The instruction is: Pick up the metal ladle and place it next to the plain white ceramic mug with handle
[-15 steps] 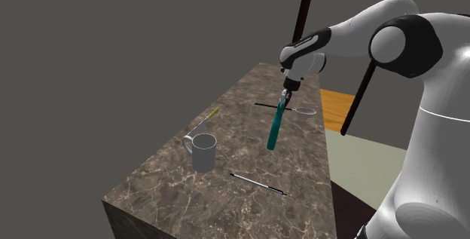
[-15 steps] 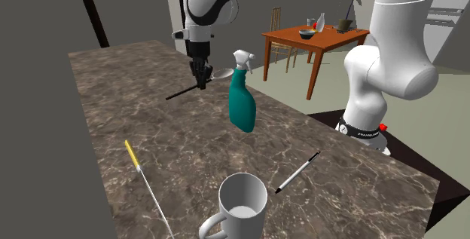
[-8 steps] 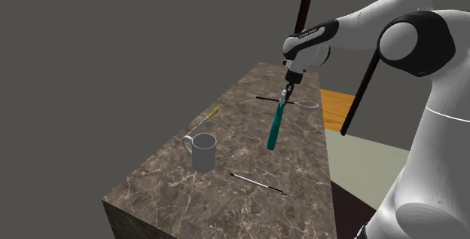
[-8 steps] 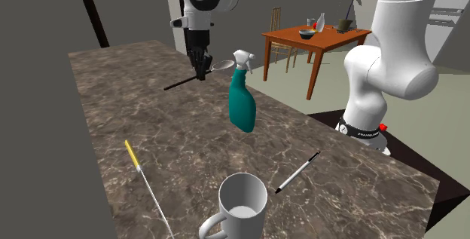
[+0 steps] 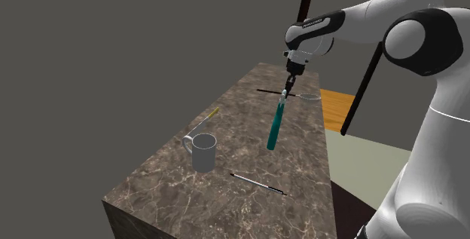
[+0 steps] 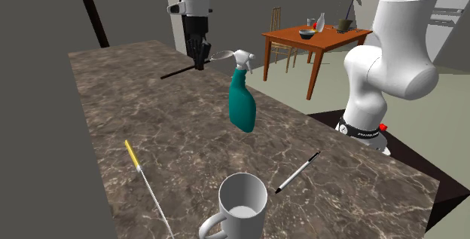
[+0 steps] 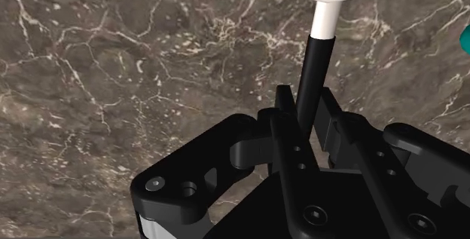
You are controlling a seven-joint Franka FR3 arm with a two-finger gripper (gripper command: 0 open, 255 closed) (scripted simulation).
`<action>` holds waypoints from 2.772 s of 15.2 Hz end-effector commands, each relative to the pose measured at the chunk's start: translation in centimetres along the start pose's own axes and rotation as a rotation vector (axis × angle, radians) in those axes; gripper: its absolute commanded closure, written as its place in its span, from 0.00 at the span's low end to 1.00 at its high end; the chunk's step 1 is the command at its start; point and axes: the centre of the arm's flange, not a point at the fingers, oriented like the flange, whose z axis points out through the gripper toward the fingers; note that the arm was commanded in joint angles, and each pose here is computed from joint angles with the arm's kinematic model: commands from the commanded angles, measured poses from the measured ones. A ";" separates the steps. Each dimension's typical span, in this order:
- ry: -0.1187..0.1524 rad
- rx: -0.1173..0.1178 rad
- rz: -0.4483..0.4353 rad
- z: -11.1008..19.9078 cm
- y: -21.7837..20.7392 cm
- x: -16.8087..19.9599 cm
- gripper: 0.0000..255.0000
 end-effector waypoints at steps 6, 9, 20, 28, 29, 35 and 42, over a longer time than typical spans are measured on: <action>0.000 0.000 0.000 -3.7 -0.3 0.3 1.00; 0.000 0.000 0.000 -4.9 -0.5 0.4 1.00; 0.000 0.000 0.000 -3.1 -14.2 4.7 1.00; 0.000 0.000 0.000 -1.8 -24.2 7.8 1.00; 0.000 0.000 0.000 -1.6 -25.5 8.2 1.00; 0.000 0.000 0.000 -0.6 -33.0 10.6 1.00; 0.000 0.000 0.000 0.5 -41.7 13.3 1.00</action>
